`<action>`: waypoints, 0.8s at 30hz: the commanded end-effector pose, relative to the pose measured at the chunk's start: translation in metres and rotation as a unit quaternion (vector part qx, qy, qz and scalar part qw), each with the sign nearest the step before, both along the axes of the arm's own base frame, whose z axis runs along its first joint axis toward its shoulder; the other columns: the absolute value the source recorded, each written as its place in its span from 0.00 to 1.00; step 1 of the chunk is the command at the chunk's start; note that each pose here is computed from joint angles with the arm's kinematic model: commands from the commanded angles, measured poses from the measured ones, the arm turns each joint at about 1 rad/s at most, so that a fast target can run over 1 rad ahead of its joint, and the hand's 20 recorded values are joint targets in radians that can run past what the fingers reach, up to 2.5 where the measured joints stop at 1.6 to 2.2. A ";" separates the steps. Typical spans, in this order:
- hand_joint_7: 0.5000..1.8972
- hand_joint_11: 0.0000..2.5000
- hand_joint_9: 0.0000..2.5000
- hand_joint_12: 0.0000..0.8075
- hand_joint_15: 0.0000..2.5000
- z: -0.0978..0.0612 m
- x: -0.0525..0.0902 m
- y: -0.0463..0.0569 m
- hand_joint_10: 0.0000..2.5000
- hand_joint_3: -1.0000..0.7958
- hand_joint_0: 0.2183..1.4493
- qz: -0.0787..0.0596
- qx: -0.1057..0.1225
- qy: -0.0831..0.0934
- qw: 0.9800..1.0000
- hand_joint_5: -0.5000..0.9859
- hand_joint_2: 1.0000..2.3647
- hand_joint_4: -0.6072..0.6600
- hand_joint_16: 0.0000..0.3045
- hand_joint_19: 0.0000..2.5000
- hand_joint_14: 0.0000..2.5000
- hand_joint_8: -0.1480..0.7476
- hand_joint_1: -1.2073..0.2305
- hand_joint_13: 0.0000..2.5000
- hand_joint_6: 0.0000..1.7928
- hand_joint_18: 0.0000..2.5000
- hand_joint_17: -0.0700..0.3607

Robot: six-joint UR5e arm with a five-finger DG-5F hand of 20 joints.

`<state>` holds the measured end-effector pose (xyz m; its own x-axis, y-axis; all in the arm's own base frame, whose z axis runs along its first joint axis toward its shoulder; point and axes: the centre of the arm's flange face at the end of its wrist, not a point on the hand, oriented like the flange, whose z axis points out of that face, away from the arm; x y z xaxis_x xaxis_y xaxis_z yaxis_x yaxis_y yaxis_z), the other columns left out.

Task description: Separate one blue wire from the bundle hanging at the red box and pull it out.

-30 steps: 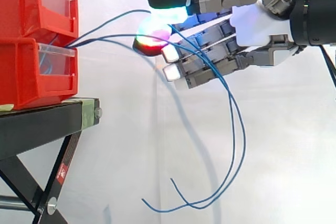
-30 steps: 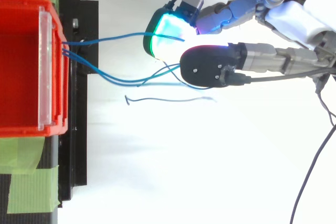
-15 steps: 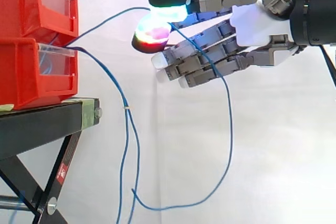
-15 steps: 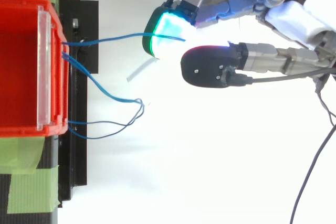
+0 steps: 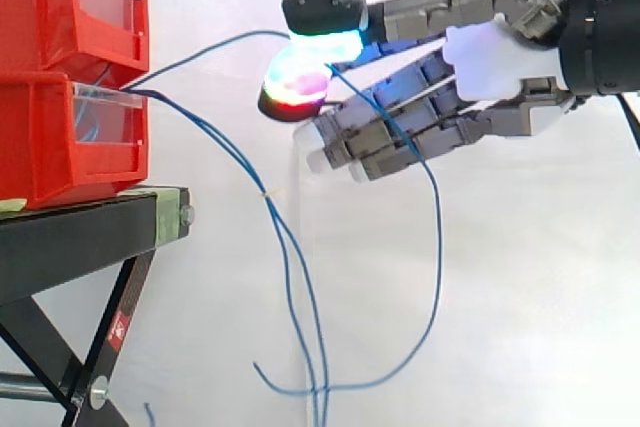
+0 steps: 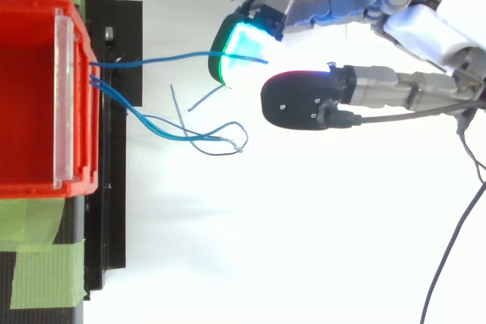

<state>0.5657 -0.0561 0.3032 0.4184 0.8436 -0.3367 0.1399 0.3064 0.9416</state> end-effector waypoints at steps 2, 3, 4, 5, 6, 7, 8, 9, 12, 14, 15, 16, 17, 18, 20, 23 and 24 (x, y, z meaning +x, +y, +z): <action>0.33 0.24 0.24 0.54 0.12 -0.008 -0.010 0.004 0.01 0.52 0.30 0.010 -0.010 0.051 0.999 0.25 0.01 0.47 0.21 0.03 0.00 0.54 0.30 0.08 0.48 0.08 0.50; 0.33 0.24 0.24 0.54 0.12 -0.008 -0.010 0.003 0.01 0.53 0.30 0.009 -0.010 0.052 0.999 0.25 0.01 0.47 0.21 0.03 0.00 0.54 0.30 0.08 0.48 0.08 0.50; 0.33 0.23 0.24 0.54 0.12 -0.008 -0.010 0.004 0.00 0.52 0.30 0.009 -0.008 0.051 0.999 0.25 0.01 0.47 0.21 0.03 0.00 0.54 0.30 0.08 0.48 0.08 0.50; 0.33 0.23 0.24 0.54 0.12 -0.008 -0.011 0.005 0.01 0.52 0.30 0.009 -0.007 0.051 0.999 0.25 0.01 0.47 0.21 0.03 0.00 0.54 0.30 0.08 0.48 0.08 0.50; 0.33 0.23 0.24 0.54 0.12 -0.010 -0.012 0.005 0.00 0.52 0.30 0.009 -0.006 0.054 0.998 0.25 0.01 0.47 0.21 0.03 0.00 0.54 0.30 0.08 0.48 0.08 0.50; 0.34 0.23 0.24 0.54 0.12 -0.013 -0.014 0.006 0.01 0.52 0.30 0.010 -0.006 0.058 0.998 0.25 0.01 0.47 0.21 0.04 0.00 0.54 0.30 0.08 0.48 0.08 0.50; 0.33 0.23 0.24 0.54 0.12 -0.016 -0.016 0.006 0.00 0.53 0.30 0.010 -0.005 0.060 0.998 0.25 0.01 0.47 0.21 0.03 0.00 0.54 0.30 0.08 0.48 0.08 0.50; 0.33 0.23 0.24 0.54 0.12 -0.022 -0.020 0.007 0.00 0.52 0.30 0.010 -0.003 0.066 0.998 0.25 0.01 0.47 0.21 0.03 0.00 0.54 0.30 0.08 0.48 0.08 0.50; 0.33 0.23 0.24 0.54 0.12 -0.034 -0.029 0.007 0.01 0.53 0.30 0.008 0.004 0.073 0.997 0.25 0.01 0.47 0.21 0.03 0.00 0.54 0.30 0.08 0.48 0.08 0.50; 0.33 0.23 0.24 0.54 0.12 -0.042 -0.034 0.010 0.00 0.53 0.30 0.001 0.018 0.070 0.997 0.25 0.01 0.47 0.21 0.03 0.00 0.54 0.30 0.09 0.48 0.08 0.50; 0.33 0.23 0.24 0.54 0.12 -0.043 -0.035 0.011 0.01 0.53 0.30 0.000 0.020 0.070 0.997 0.25 0.01 0.47 0.21 0.03 0.00 0.54 0.30 0.09 0.48 0.08 0.50; 0.33 0.23 0.24 0.54 0.12 -0.047 -0.038 0.013 0.00 0.53 0.30 0.000 0.023 0.072 0.997 0.25 0.01 0.47 0.21 0.03 0.00 0.54 0.30 0.09 0.48 0.08 0.50; 0.33 0.23 0.24 0.54 0.12 -0.050 -0.041 0.014 0.01 0.53 0.30 -0.001 0.023 0.075 0.997 0.25 0.01 0.47 0.21 0.03 0.00 0.54 0.30 0.09 0.48 0.08 0.50; 0.33 0.23 0.24 0.54 0.12 -0.055 -0.045 0.015 0.00 0.52 0.30 0.000 0.025 0.079 0.997 0.25 0.01 0.47 0.21 0.03 0.00 0.54 0.30 0.09 0.48 0.08 0.50; 0.33 0.23 0.24 0.54 0.12 -0.058 -0.047 0.017 0.01 0.53 0.30 0.000 0.028 0.080 0.996 0.25 0.01 0.47 0.21 0.03 0.00 0.54 0.30 0.09 0.48 0.08 0.50; 0.33 0.23 0.24 0.54 0.12 -0.062 -0.052 0.021 0.01 0.53 0.30 -0.003 0.039 0.078 0.996 0.25 0.01 0.47 0.21 0.03 0.00 0.54 0.30 0.09 0.48 0.08 0.50; 0.33 0.23 0.24 0.54 0.12 -0.063 -0.053 0.022 0.00 0.53 0.30 -0.006 0.043 0.080 0.996 0.25 0.01 0.47 0.21 0.03 0.00 0.54 0.30 0.09 0.48 0.08 0.50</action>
<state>0.5169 -0.0373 0.2438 0.3683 0.8649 -0.3410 0.2886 0.2423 0.9263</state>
